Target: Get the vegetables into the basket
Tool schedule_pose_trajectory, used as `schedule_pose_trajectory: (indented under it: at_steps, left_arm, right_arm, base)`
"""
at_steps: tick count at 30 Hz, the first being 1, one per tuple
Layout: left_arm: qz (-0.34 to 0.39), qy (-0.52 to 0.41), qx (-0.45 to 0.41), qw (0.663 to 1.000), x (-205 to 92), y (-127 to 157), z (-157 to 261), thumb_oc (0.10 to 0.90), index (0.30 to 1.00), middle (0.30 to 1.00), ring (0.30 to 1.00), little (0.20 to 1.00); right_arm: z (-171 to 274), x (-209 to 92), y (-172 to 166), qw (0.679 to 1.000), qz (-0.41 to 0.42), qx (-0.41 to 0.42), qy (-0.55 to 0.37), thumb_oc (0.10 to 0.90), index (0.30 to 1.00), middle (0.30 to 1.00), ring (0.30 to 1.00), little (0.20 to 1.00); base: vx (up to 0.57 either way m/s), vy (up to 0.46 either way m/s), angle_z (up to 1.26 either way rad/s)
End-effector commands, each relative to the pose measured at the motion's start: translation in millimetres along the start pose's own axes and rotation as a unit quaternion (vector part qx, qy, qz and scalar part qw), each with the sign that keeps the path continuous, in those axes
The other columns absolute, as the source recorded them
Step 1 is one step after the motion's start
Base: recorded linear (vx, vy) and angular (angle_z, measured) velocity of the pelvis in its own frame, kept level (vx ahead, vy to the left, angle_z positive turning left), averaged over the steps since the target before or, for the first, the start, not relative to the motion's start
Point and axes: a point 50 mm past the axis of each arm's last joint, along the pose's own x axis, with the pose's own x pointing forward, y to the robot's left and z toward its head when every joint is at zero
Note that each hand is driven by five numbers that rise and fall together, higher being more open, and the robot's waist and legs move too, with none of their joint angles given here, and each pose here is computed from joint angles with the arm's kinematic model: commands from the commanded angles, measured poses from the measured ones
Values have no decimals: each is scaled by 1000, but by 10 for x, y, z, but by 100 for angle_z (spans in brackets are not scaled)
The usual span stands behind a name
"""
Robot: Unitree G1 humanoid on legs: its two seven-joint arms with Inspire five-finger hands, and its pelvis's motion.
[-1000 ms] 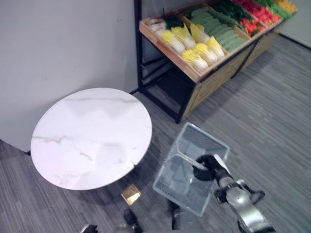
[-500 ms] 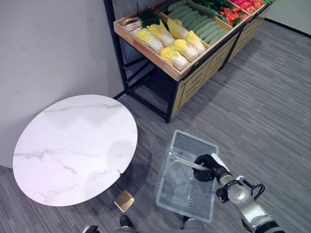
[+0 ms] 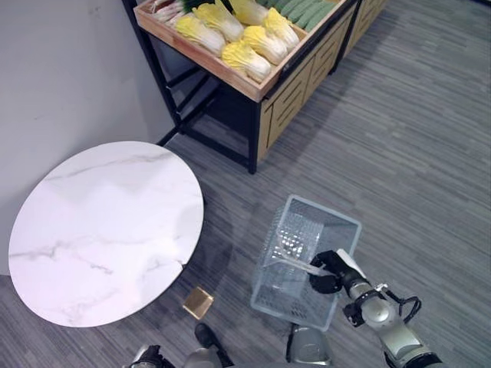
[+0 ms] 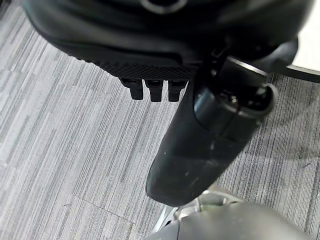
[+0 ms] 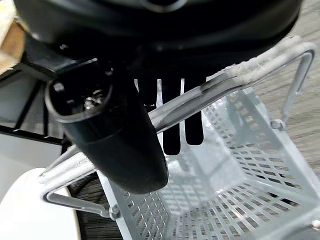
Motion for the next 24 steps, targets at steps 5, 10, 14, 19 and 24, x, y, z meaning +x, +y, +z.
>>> schedule_pose_trajectory:
  at_steps: [5,10,14,19,24]
  left_arm:
    - [-4,-72,-85,994,-30,-54,530,900,1000,1000,1000,1000]
    - [-1,-68,-86,994,-24,-23,490,900,1000,1000,1000,1000]
    - [7,-78,-81,994,-25,32,517,900,1000,1000,1000,1000]
    - [15,-73,-73,995,-16,84,466,900,1000,1000,1000,1000]
    - [14,-78,-72,994,-18,98,475,900,1000,1000,1000,1000]
  right_arm:
    - [586,115,-301,989,-60,-10,-137,400,300,300,300,300]
    - [526,142,-216,992,-40,-10,-119,400,300,300,300,300]
    - [529,170,-164,993,-36,-4,-114,400,300,300,300,300]
    - [483,219,-49,995,-22,-12,-96,400,300,300,300,300]
    - [428,233,0,996,-17,-11,-81,400,300,300,300,300]
  base:
    - [142,-3,-50]
    - [67,125,-129]
    - [-32,180,-30]
    - [-1,108,-47]
    - [-31,103,-24]
